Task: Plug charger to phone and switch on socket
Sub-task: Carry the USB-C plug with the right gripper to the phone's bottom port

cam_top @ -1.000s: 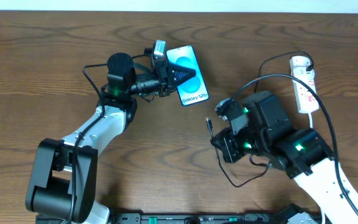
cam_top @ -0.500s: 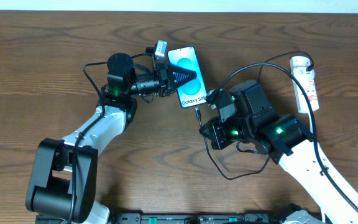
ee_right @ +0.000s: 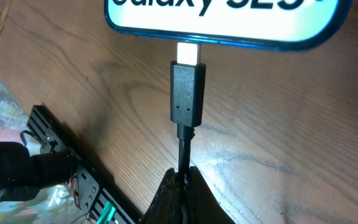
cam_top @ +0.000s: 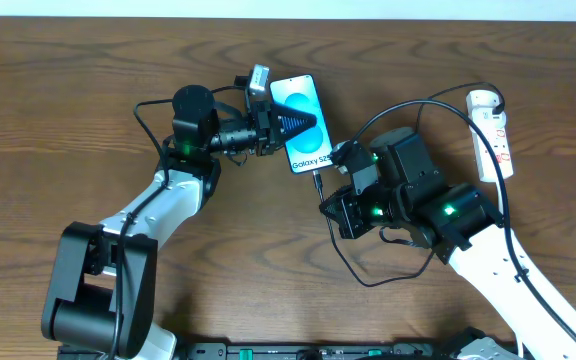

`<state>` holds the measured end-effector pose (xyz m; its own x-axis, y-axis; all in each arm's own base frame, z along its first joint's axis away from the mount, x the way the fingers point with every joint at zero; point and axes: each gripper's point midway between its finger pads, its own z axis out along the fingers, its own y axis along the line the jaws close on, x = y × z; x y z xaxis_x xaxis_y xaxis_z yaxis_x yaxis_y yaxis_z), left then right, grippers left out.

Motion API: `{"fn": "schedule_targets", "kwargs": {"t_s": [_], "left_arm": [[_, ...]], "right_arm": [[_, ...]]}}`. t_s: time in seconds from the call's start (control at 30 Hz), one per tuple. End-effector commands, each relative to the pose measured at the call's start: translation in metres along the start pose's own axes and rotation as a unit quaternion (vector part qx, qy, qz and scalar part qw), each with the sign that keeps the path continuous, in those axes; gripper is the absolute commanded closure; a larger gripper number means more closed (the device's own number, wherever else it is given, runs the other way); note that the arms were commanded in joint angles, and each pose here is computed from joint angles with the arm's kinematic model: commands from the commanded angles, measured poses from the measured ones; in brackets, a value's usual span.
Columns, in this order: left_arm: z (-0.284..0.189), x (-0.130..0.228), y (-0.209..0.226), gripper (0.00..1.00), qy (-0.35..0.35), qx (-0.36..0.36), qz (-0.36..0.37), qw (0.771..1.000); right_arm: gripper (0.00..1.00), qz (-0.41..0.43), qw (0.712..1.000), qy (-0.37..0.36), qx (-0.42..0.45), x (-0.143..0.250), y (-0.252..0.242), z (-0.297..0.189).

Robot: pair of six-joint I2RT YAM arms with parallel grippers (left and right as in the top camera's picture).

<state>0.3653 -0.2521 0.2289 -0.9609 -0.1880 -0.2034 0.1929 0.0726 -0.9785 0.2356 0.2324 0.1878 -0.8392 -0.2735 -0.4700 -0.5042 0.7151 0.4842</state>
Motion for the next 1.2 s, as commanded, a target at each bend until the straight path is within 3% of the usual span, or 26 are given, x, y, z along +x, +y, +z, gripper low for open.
{"fn": "schedule_targets", "kwargs": {"t_s": [0.0, 0.53, 1.17], "left_arm": [[0.006, 0.004, -0.012, 0.93, 0.018, 0.013, 0.029, 0.999], [0.007, 0.010, -0.012, 0.93, 0.031, 0.015, 0.069, 0.997], [0.007, 0.010, -0.011, 0.92, 0.029, 0.014, 0.071, 0.997]], "right_arm": [[0.99, -0.003, 1.000, -0.003, -0.007, -0.002, 0.004, 0.000], [0.99, 0.016, 0.998, 0.013, 0.052, 0.010, -0.010, 0.002], [0.99, 0.035, 0.998, 0.016, 0.054, 0.014, 0.000, 0.007]]}}
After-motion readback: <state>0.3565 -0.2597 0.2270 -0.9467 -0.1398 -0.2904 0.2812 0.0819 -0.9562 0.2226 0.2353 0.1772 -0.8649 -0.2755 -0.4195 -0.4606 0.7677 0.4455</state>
